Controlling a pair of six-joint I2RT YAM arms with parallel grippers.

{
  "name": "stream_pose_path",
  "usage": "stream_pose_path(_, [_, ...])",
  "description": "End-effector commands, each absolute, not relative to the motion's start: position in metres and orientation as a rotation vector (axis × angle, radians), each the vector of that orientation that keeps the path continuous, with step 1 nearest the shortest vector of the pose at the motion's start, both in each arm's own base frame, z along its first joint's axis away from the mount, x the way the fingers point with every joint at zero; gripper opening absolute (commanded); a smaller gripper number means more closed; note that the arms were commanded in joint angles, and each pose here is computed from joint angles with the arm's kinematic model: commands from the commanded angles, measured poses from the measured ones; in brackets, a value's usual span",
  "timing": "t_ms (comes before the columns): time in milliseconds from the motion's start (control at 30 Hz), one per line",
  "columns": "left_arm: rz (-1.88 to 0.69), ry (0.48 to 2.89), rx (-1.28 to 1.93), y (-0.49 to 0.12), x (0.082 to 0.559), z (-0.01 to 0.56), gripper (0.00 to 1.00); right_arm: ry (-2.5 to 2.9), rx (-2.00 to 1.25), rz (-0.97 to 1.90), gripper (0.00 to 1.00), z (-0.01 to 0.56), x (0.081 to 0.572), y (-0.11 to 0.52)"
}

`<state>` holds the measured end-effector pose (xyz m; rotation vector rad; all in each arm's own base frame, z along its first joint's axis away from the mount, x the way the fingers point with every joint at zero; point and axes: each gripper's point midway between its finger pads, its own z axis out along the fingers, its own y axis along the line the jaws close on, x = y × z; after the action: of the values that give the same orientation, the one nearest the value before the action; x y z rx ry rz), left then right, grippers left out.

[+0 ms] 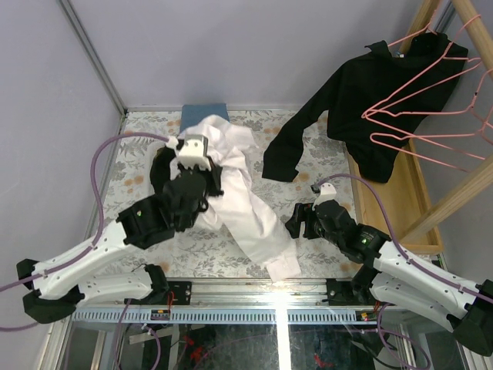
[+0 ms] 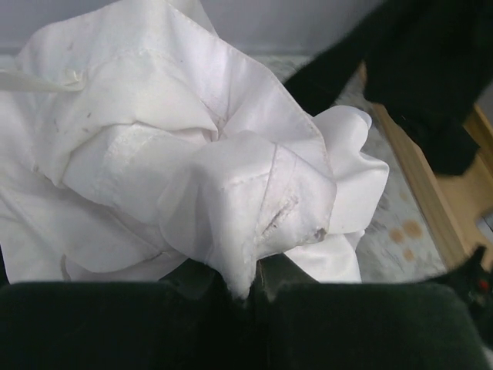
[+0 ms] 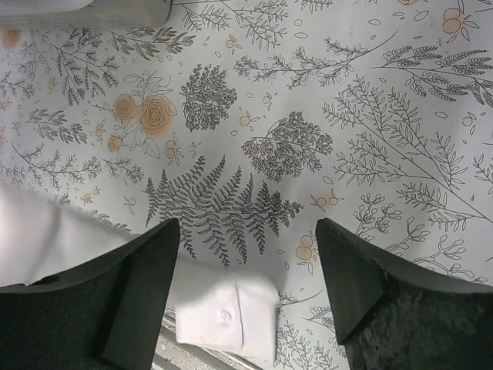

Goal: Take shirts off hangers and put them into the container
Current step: Pick up the shirt from the center of the board, then place the shirt in the bin.

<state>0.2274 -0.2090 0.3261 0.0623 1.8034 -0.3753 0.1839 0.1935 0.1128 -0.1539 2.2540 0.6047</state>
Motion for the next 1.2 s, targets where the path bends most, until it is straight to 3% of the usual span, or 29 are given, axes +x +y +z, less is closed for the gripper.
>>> stream_pose_path(0, [-0.304,1.719,0.052,-0.189,0.268,0.375,0.00,2.209,-0.129,0.638,0.79,0.126,0.190,0.200])
stream_pose_path(167, [-0.256,1.705,0.049,-0.171,0.308,0.395,0.00,2.216,-0.130,0.637,0.79,0.125,0.187,0.198])
stream_pose_path(300, [-0.231,1.747,0.033,-0.166,0.331,0.366,0.00,2.224,-0.121,0.647,0.79,0.122,0.186,0.198])
stream_pose_path(567, [-0.233,2.020,-0.100,-0.146,0.371,0.200,0.00,2.249,-0.129,0.665,0.79,0.115,0.183,0.202])
stream_pose_path(667, [-0.296,2.123,-0.209,-0.135,0.377,0.141,0.05,2.258,-0.139,0.664,0.79,0.115,0.182,0.202])
stream_pose_path(733, [-0.346,2.186,-0.228,-0.138,0.378,0.119,0.03,2.263,-0.147,0.656,0.79,0.114,0.181,0.201])
stream_pose_path(800, [-0.351,2.193,-0.217,-0.139,0.381,0.120,0.01,2.270,-0.151,0.652,0.79,0.112,0.180,0.200])
stream_pose_path(1067, [-0.321,1.929,-0.131,-0.132,0.405,0.239,0.00,2.273,-0.141,0.679,0.79,0.110,0.179,0.204])
stream_pose_path(1167, [-0.341,1.905,-0.027,-0.139,0.409,0.251,0.00,2.274,-0.147,0.681,0.79,0.112,0.180,0.206])
